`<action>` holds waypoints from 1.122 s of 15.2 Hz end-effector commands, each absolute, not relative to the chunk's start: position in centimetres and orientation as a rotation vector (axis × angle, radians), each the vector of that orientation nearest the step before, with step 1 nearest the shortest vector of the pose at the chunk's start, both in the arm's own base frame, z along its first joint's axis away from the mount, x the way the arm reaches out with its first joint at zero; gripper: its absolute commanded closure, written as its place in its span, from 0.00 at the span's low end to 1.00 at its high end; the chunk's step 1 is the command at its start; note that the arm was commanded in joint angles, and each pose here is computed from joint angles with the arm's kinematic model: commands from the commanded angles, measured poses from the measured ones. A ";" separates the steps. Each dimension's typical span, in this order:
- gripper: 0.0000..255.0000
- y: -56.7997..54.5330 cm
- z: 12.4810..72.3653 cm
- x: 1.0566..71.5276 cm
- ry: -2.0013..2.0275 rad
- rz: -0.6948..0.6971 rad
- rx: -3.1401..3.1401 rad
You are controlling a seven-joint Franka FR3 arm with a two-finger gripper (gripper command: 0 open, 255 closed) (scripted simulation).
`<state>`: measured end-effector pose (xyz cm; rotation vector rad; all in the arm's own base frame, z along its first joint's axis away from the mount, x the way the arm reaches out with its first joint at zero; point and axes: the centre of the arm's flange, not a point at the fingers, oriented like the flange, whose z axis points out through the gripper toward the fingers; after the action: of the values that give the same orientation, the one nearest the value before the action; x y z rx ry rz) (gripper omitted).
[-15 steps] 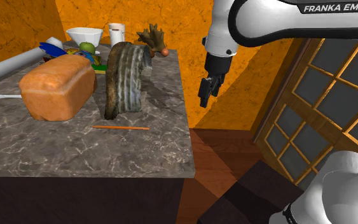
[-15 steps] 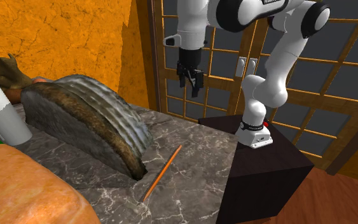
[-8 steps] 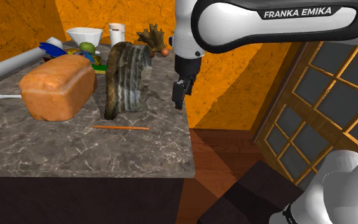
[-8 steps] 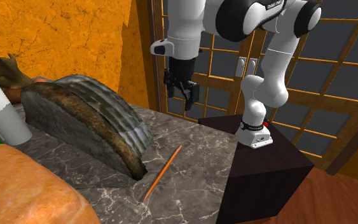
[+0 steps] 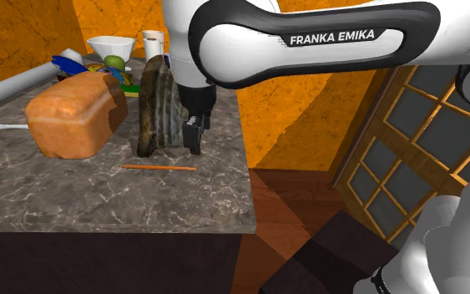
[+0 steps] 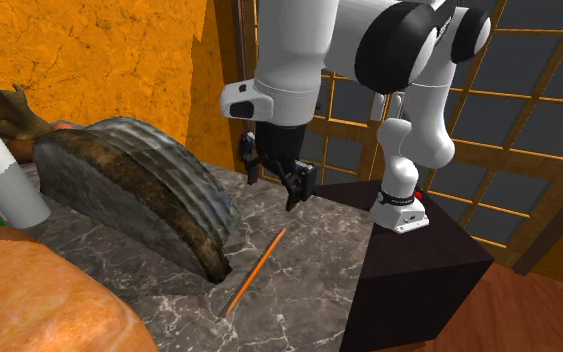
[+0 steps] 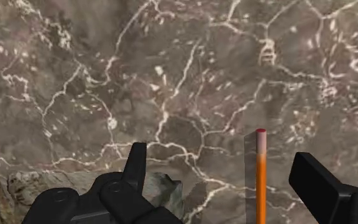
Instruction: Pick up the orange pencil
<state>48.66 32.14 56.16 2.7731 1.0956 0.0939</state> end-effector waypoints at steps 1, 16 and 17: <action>0.00 35.0 55.8 49.1 1.171 0.105 2.722; 1.00 40.7 50.9 49.0 1.321 0.128 2.609; 1.00 40.7 50.9 49.0 1.321 0.128 2.609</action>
<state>49.04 40.68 50.95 2.6086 1.3211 0.1275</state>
